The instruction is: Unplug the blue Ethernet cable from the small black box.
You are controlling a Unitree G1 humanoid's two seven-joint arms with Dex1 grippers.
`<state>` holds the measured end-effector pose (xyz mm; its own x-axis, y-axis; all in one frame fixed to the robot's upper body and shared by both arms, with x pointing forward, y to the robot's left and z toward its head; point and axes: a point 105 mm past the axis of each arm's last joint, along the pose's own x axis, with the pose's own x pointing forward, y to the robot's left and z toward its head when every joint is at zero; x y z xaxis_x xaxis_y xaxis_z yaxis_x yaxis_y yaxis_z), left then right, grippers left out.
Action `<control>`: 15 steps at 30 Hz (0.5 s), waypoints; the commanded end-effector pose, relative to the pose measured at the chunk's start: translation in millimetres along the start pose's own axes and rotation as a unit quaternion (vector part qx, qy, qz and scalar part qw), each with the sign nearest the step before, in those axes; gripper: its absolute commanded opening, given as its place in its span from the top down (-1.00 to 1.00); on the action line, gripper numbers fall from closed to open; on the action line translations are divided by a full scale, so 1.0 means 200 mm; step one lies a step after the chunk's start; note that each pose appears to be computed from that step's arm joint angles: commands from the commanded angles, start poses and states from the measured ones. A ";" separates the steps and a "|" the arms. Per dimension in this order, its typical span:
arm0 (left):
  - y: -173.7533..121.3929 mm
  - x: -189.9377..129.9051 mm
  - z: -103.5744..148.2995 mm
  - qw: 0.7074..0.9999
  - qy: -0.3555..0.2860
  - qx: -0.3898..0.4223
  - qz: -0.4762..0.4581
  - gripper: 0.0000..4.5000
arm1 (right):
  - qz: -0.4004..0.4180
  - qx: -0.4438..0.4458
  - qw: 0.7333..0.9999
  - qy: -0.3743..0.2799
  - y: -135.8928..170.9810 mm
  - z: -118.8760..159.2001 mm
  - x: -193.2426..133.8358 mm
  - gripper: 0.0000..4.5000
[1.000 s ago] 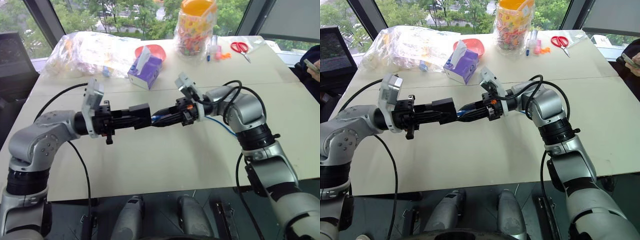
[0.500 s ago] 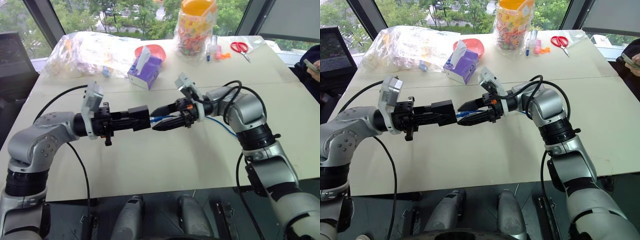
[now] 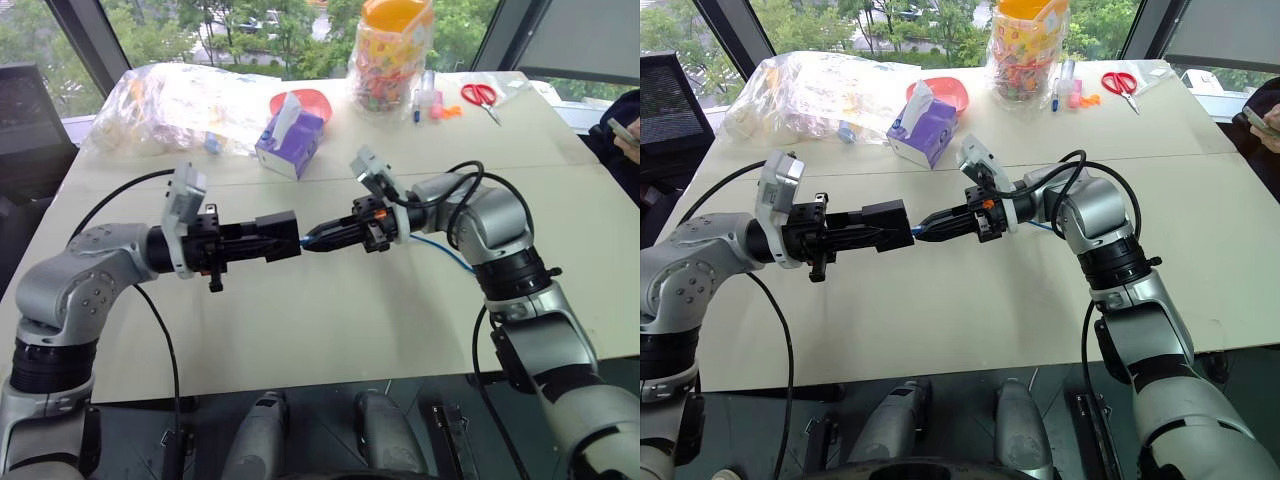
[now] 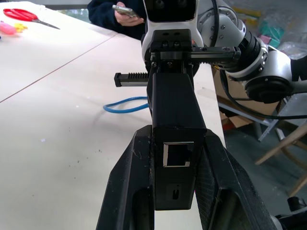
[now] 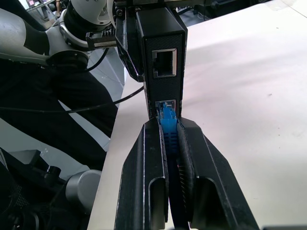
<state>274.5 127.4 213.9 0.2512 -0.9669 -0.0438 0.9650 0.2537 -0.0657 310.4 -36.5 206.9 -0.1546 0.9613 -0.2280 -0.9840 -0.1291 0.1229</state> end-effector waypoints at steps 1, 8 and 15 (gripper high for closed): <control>-0.02 -0.01 0.02 1.000 -0.002 0.017 -0.004 0.78 | -0.004 -0.026 1.000 -0.010 0.00 0.08 -0.02 0.99; -0.05 -0.05 -0.06 0.998 0.041 0.041 0.003 0.78 | -0.067 0.000 0.997 -0.029 -0.12 0.09 -0.14 0.99; -0.02 -0.11 -0.03 0.997 0.028 0.059 0.044 0.78 | -0.144 0.017 0.989 -0.024 -0.22 0.00 -0.31 0.99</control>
<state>273.3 135.7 209.0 0.3338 -0.9405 -0.0626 0.9424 0.3315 0.0452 326.2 -30.8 202.2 -0.1549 0.9632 -0.2197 -0.9831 -0.1283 0.1305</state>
